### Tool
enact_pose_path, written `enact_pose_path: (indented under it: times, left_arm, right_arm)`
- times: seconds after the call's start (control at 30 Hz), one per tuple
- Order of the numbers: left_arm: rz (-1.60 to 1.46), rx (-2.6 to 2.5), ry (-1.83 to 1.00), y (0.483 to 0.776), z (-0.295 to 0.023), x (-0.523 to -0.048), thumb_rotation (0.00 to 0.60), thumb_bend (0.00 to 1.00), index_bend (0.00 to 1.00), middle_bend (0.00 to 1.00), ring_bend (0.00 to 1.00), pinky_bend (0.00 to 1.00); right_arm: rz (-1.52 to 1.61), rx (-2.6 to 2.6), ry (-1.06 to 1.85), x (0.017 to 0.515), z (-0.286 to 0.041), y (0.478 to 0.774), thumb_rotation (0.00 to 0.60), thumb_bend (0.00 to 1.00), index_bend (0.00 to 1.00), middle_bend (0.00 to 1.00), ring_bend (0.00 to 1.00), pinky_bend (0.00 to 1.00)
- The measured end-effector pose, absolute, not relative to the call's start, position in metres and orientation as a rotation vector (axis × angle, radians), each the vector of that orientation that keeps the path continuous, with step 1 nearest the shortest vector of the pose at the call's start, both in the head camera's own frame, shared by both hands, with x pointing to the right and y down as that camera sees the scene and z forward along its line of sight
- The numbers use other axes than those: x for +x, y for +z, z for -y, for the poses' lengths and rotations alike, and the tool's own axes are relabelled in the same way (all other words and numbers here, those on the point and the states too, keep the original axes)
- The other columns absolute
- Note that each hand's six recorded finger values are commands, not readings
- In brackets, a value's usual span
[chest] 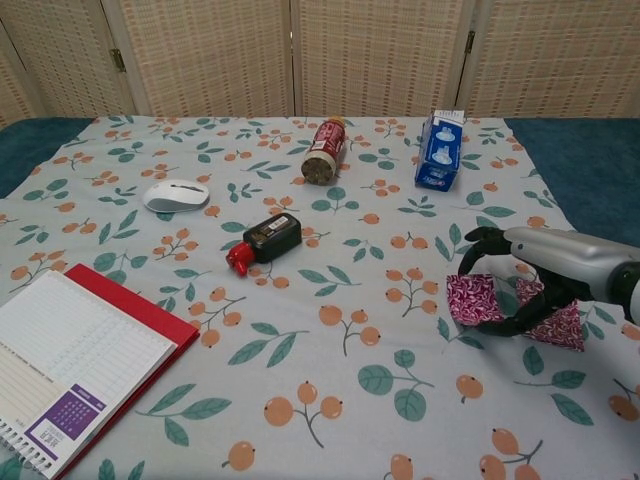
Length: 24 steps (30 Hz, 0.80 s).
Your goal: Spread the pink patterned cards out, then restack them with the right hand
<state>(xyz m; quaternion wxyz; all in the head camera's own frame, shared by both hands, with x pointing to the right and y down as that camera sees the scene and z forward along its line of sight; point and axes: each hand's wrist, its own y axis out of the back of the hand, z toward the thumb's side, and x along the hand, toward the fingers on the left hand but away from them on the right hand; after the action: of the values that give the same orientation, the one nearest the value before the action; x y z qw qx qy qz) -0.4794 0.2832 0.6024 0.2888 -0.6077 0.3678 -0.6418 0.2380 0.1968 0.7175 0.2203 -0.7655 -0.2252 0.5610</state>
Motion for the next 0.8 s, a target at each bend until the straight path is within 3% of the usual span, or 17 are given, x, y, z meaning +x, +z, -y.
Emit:
enact_pose_path:
  times: [0.47, 0.8]
  left_arm:
    - [-0.971, -1.638, -1.698, 0.606, -0.279, -0.475, 0.6, 0.09, 0.08, 0.0, 0.07, 0.0]
    - [-0.969, -1.644, -1.699, 0.607, -0.281, -0.474, 0.6, 0.09, 0.08, 0.0, 0.07, 0.0]
  right_arm:
    - [0.873, -2.138, 1.645, 0.287, -0.208, 0.703, 0.493, 0.29, 0.26, 0.06, 0.0, 0.0]
    - [0.949, -2.142, 1.735, 0.318, -0.219, 0.714, 0.492, 0.29, 0.26, 0.06, 0.0, 0.0]
